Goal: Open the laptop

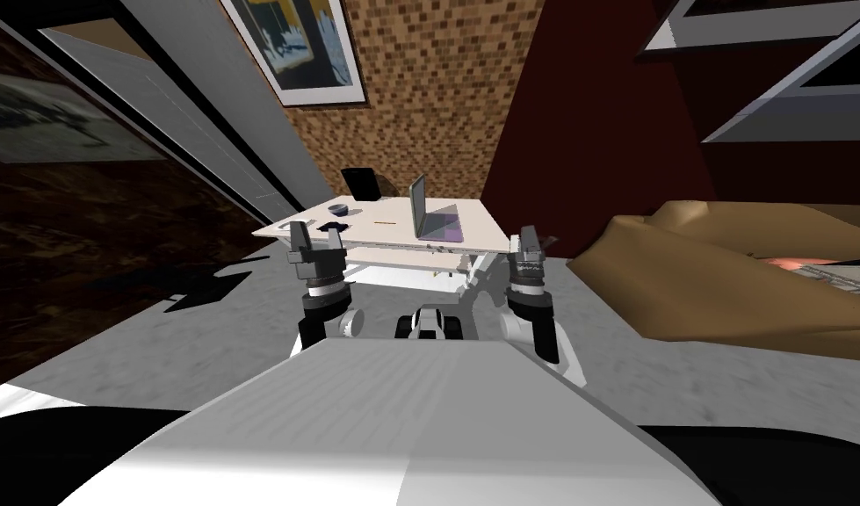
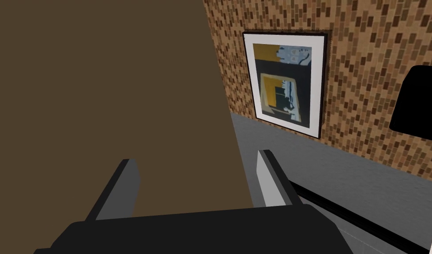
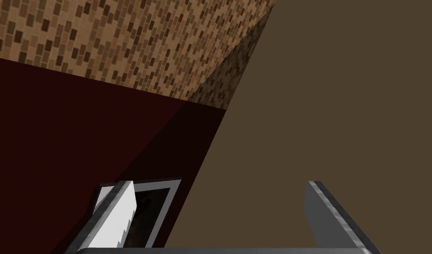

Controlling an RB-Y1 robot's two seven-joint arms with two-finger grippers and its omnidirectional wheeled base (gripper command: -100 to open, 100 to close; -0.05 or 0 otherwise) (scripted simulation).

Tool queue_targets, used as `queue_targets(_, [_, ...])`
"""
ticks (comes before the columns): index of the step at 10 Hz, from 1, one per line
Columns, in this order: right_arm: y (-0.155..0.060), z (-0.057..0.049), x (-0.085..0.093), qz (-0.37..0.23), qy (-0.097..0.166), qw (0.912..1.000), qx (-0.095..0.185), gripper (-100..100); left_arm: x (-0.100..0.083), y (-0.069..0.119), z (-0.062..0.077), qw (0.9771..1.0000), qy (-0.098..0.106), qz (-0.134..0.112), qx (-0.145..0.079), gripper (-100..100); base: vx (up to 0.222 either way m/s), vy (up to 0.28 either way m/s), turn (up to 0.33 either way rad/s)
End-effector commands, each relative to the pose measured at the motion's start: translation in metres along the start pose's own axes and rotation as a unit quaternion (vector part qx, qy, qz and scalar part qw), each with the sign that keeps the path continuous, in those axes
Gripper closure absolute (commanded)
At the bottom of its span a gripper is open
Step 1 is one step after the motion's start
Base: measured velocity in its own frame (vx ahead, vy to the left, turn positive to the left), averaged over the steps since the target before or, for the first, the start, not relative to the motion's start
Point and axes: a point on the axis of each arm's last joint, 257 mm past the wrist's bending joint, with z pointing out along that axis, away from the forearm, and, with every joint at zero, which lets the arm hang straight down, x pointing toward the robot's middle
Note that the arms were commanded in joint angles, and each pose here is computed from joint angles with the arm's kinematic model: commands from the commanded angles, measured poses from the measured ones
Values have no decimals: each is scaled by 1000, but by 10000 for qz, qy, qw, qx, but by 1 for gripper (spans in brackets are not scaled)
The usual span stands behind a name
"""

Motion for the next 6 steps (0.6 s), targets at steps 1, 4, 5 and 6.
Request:
queue_targets(1, [-18, -10, -3, -451, 362, 9979, 309, -100, 0, 0, 0, 10000, 0, 0, 0, 0, 37, 104, -5])
queue_targets(4, [-40, -24, -14, -1083, 801, 9883, 720, -100, 0, 0, 0, 10000, 0, 0, 0, 0, 55, 135, -6])
queue_targets(5, [-47, -29, -19, -1309, 939, 9831, 867, -100, 0, 0, 0, 10000, 0, 0, 0, 0, 50, 190, -11])
queue_targets(6, [-54, -34, -25, -1541, 1073, 9769, 1015, -100, 0, 0, 0, 10000, 0, -1, 0, 0, 72, 176, -10])
